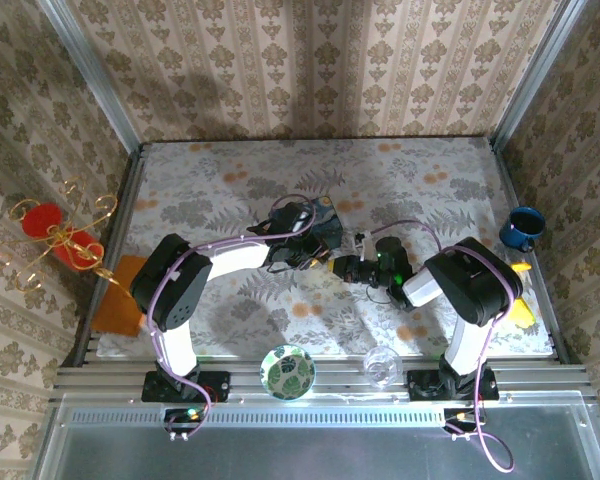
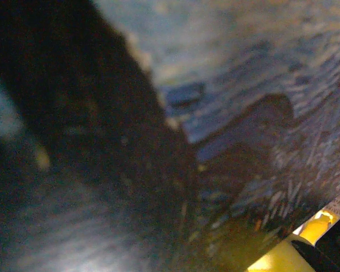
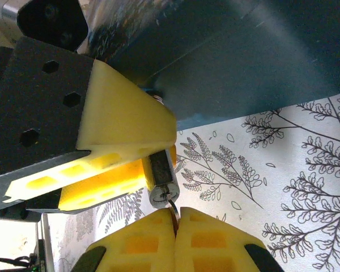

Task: Unlock a padlock with a key

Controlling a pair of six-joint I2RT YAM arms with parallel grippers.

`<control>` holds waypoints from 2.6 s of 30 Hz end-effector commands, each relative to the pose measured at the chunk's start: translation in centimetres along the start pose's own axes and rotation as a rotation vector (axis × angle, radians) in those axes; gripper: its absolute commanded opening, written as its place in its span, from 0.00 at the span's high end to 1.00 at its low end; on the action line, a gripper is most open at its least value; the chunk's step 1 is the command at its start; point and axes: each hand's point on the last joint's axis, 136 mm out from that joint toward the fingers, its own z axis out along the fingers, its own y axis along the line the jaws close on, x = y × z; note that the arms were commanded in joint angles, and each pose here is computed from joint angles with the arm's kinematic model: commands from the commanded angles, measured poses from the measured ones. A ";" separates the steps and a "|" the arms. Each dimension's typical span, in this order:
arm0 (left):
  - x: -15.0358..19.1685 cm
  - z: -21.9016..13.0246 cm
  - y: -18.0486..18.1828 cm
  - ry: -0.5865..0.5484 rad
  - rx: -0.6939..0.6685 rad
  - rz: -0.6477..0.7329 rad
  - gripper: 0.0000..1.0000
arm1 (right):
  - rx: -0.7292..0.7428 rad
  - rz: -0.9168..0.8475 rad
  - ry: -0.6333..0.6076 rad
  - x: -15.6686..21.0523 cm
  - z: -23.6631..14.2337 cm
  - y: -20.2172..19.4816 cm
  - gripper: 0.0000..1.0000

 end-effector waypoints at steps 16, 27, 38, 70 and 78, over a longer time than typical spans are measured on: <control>3.5 0.6 -0.3 0.131 0.038 0.026 1.00 | 0.037 -0.090 -0.100 -5.7 0.4 2.3 1.00; 1.2 0.4 0.9 0.050 0.020 -0.015 1.00 | 0.092 -0.080 -0.065 -4.2 -0.5 1.2 0.66; 0.0 0.2 0.6 0.024 0.034 -0.033 1.00 | 0.160 -0.089 -0.073 -2.8 -3.8 1.2 0.67; 0.7 0.3 0.5 0.058 0.056 -0.036 1.00 | 0.285 -0.149 0.034 0.3 -3.2 1.6 0.75; 0.9 0.2 0.5 0.063 0.064 -0.033 1.00 | 0.288 -0.138 0.043 0.2 -1.6 0.9 0.77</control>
